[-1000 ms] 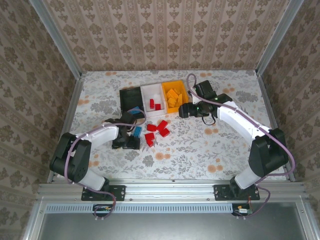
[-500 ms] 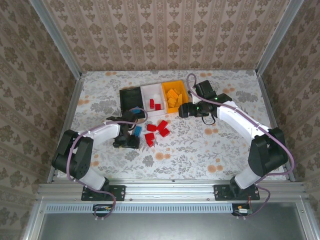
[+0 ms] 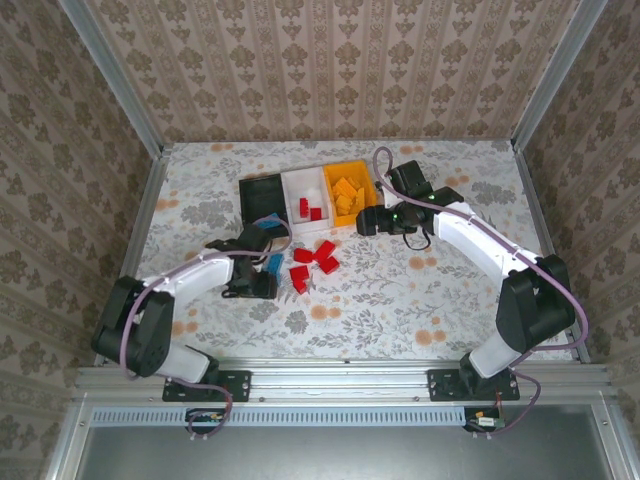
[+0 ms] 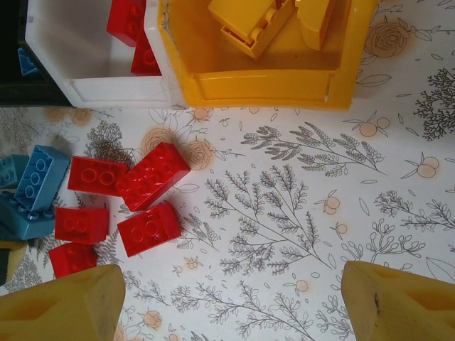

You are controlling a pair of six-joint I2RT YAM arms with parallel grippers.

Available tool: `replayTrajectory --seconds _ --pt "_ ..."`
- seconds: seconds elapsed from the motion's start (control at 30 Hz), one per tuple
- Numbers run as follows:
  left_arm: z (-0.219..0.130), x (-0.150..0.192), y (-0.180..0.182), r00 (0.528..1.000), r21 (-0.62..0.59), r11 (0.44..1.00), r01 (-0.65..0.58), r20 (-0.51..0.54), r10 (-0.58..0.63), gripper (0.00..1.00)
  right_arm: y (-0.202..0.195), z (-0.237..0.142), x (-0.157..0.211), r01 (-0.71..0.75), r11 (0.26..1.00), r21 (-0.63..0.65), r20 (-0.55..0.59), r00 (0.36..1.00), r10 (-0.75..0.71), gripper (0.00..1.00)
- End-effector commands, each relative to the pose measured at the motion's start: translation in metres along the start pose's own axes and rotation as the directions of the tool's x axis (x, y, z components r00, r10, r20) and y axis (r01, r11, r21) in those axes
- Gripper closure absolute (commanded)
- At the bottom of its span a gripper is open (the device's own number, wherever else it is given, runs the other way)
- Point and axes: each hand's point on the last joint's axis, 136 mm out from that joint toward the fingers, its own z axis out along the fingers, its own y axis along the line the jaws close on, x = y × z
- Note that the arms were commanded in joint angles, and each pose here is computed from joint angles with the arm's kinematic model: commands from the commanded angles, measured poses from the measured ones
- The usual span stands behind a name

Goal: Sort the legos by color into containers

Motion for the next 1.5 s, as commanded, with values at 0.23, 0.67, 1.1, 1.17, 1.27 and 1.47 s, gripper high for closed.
replayTrajectory --seconds 0.23,0.67,1.1,1.17,1.27,1.47 --pt "-0.064 -0.016 -0.017 0.986 0.127 0.991 0.042 0.154 -0.061 0.37 0.002 -0.002 -0.005 -0.011 1.0 -0.012 0.005 1.0 0.011 0.19" --pt "-0.141 -0.097 -0.016 0.934 0.152 0.988 0.0 0.354 -0.055 0.35 0.002 0.002 -0.004 -0.016 1.0 -0.018 -0.005 1.0 0.016 0.18" --pt "-0.116 -0.215 0.008 0.944 0.073 0.997 -0.022 0.331 -0.003 0.35 0.002 -0.003 -0.008 -0.021 1.0 -0.022 0.006 1.0 0.021 0.18" --pt "-0.103 -0.225 0.011 0.952 0.064 0.998 -0.018 0.307 -0.003 0.35 0.002 -0.003 -0.008 -0.022 0.999 -0.024 0.004 1.0 0.022 0.18" --pt "-0.083 -0.238 0.017 0.962 0.048 0.999 -0.013 0.271 0.0 0.35 0.0 -0.001 -0.007 -0.026 0.999 -0.022 -0.001 1.0 0.026 0.18" --pt "-0.046 -0.249 0.02 0.981 0.026 1.0 -0.017 0.196 0.011 0.35 0.0 0.002 -0.006 -0.029 0.999 -0.02 -0.009 1.0 0.028 0.18"
